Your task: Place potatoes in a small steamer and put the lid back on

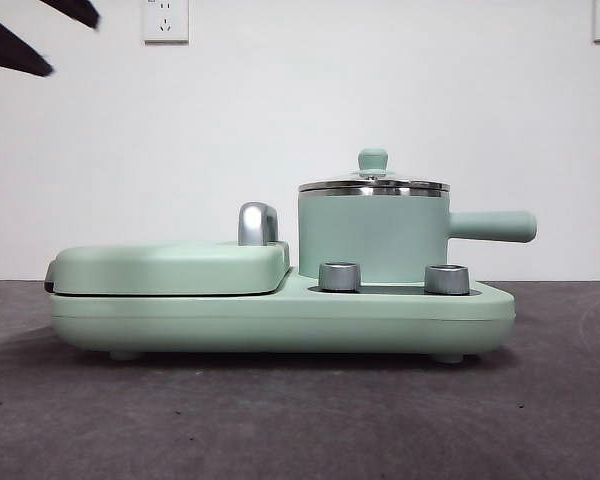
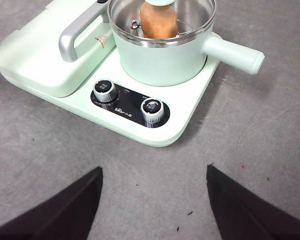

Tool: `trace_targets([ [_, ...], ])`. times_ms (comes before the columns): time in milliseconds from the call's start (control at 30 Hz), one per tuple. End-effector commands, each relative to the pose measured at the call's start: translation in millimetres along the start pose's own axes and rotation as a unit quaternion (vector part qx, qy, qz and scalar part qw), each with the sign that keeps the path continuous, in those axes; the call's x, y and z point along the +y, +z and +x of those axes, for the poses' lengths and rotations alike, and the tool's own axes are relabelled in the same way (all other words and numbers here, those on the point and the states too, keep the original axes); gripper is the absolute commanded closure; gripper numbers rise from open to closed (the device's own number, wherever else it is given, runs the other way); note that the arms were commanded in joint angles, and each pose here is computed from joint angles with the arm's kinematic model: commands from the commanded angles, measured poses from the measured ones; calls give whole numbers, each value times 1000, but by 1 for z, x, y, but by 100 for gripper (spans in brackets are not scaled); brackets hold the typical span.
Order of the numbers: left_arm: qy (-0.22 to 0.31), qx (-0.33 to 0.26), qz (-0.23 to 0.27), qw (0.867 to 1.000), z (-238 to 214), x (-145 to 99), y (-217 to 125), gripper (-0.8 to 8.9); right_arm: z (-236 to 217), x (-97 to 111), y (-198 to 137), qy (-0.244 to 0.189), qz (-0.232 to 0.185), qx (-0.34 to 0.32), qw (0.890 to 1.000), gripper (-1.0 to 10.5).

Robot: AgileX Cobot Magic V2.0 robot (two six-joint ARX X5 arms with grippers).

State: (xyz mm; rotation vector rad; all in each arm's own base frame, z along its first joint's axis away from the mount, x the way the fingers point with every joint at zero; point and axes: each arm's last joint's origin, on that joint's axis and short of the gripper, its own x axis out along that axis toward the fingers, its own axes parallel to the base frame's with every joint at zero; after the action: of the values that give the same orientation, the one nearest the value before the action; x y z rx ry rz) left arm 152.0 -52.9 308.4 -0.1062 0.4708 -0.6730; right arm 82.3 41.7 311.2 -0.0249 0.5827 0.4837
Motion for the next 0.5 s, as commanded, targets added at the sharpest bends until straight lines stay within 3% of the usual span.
trace_targets([
  [33, 0, 1, -2, 1000, -9, -4, -3, 480, 0, 1, 2, 3, 3, -5, 1000, 617],
  [233, 8, -2, 0, 1000, -28, -12, -11, 479, 0, 1, 2, 3, 3, -6, 1000, 617],
  [367, 10, 27, -10, 1000, -34, -14, -19, 465, -1, 1, 2, 3, 4, -3, 1000, 616],
  [400, 10, 29, -8, 999, -35, -15, -20, 517, -1, 1, 1, 3, 3, -4, 1000, 640],
  [433, 9, 29, -8, 999, -36, -15, -20, 666, -2, 1, 1, 2, 3, -5, 1000, 779],
  [467, 8, 30, -9, 999, -37, -16, -21, 843, -2, 1, 2, 3, 2, -8, 1000, 989],
  [500, 8, 28, -8, 1000, -37, -16, -20, 813, -2, 1, 3, 2, 0, -16, 1000, 908],
])
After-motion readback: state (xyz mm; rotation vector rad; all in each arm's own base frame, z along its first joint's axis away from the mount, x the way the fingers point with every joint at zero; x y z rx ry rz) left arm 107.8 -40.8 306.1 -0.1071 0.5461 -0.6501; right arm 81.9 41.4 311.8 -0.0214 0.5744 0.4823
